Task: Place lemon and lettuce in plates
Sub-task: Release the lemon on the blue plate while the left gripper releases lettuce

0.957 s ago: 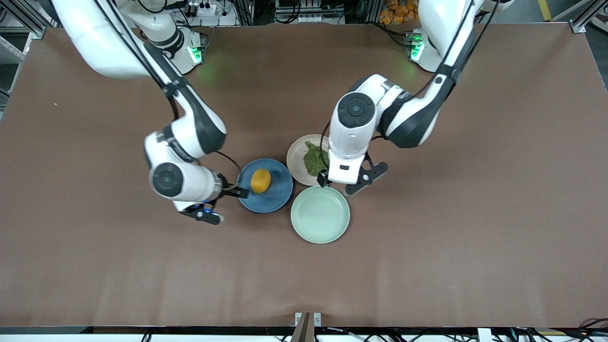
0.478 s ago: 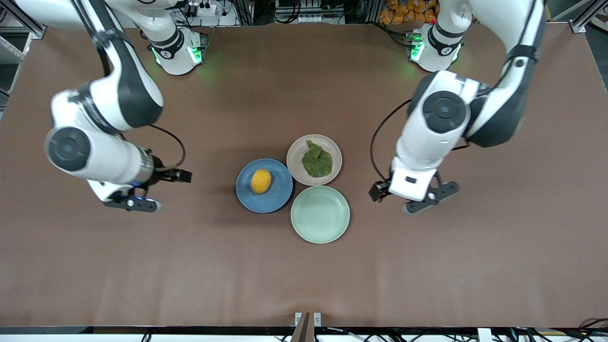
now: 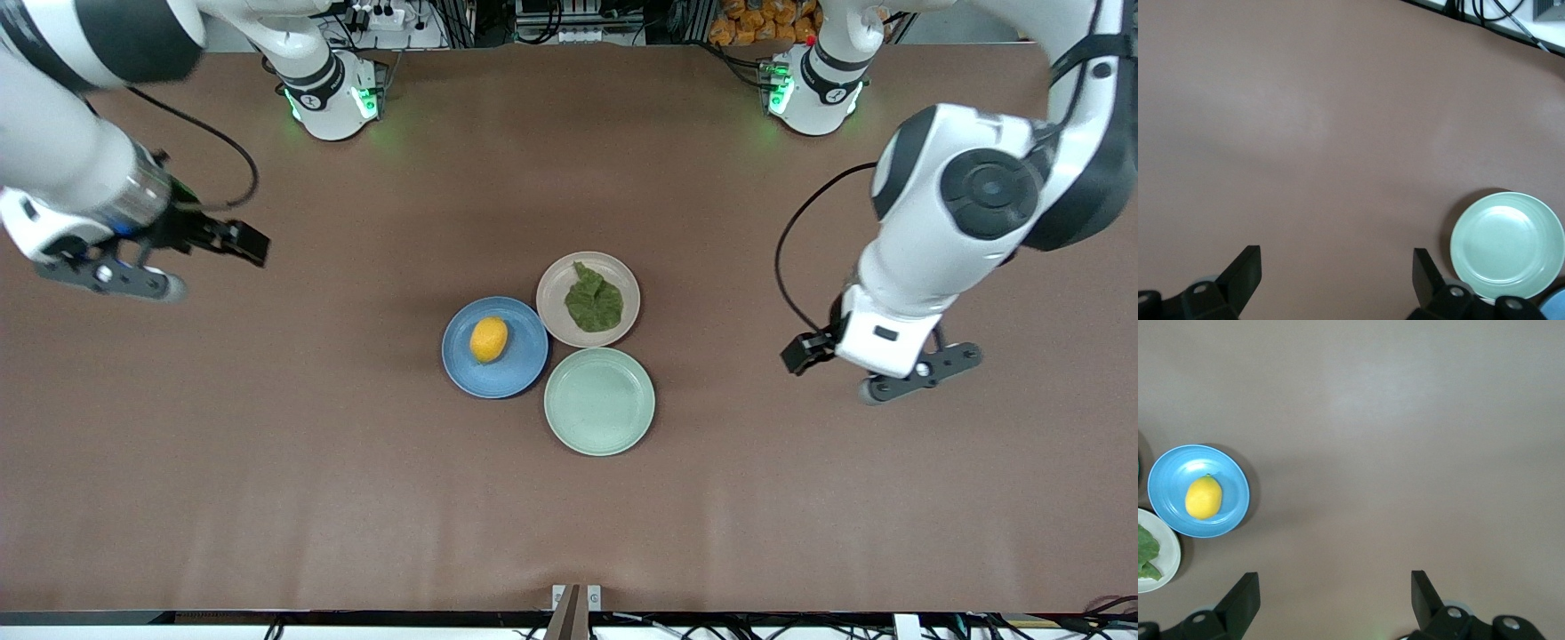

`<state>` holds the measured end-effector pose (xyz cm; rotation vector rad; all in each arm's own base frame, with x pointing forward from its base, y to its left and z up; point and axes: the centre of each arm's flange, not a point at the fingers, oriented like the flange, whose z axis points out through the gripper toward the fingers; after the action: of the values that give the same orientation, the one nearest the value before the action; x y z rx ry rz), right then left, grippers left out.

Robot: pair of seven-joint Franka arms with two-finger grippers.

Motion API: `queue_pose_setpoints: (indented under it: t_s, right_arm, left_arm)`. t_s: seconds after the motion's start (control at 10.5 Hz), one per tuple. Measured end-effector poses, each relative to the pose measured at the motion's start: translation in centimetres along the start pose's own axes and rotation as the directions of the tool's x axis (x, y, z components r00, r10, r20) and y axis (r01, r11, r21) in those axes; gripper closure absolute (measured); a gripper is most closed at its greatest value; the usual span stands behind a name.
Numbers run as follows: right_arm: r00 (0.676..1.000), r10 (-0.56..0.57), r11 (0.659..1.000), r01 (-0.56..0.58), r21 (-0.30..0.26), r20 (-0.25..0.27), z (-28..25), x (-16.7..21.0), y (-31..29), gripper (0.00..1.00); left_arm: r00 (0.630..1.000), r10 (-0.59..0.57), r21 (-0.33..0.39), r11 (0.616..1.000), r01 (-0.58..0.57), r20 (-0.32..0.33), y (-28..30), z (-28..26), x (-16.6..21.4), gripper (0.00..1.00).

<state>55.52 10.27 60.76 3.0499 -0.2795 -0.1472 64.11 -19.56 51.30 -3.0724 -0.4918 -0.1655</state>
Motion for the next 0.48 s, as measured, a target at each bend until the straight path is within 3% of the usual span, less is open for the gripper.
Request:
queue_pose_setpoints:
  t_s: [0.48]
  right_arm:
    - [0.999,-0.035,0.999,0.035,0.006,0.006,-1.8,-0.5,5.2,0.0]
  left_arm:
    - [0.991,0.134,0.019,0.991,-0.134,0.004,-5.3,-4.5,0.9,0.0]
